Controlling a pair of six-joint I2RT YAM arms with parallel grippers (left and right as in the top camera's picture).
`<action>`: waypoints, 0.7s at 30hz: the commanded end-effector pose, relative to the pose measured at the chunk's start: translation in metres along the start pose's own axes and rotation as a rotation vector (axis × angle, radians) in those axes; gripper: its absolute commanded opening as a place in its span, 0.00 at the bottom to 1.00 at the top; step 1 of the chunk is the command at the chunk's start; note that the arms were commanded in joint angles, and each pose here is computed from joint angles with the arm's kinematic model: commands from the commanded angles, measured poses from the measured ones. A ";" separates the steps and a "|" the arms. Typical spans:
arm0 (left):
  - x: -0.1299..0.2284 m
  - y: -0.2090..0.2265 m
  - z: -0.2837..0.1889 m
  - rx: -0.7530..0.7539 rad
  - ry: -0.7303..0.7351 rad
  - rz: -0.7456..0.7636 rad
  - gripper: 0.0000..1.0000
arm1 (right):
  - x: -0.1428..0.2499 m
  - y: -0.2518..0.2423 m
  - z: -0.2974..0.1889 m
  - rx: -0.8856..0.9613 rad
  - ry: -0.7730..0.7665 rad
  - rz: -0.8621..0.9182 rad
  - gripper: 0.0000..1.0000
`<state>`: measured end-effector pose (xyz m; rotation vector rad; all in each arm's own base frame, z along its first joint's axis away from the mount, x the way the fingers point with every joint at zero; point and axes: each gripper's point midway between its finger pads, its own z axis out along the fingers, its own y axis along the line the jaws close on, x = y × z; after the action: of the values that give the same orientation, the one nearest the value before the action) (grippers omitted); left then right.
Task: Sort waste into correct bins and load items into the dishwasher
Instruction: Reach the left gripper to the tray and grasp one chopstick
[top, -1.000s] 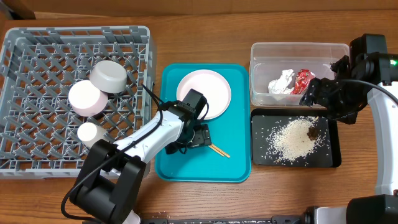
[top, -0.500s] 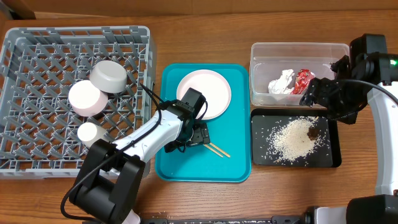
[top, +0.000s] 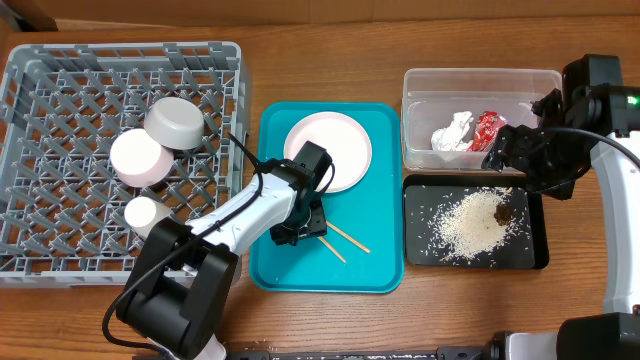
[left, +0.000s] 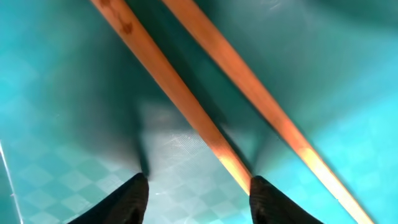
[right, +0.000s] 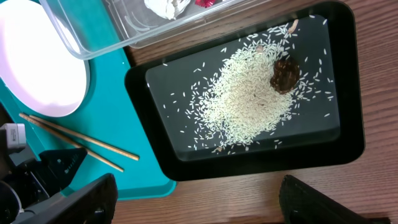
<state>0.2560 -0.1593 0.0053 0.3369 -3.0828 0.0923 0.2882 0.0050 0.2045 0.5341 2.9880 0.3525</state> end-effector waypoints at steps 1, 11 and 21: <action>0.001 0.019 0.014 -0.075 0.029 -0.033 0.53 | -0.004 0.003 -0.008 -0.003 -0.034 -0.016 0.85; -0.001 0.013 0.014 -0.008 0.059 -0.106 0.72 | -0.004 0.003 -0.008 -0.003 -0.035 -0.016 0.85; -0.005 0.016 0.014 -0.027 0.037 -0.103 0.51 | -0.004 0.003 -0.008 -0.003 -0.035 -0.016 0.85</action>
<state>0.2604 -0.1477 0.0013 0.4759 -3.0416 0.0921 0.2880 0.0050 0.2045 0.5344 2.9887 0.3525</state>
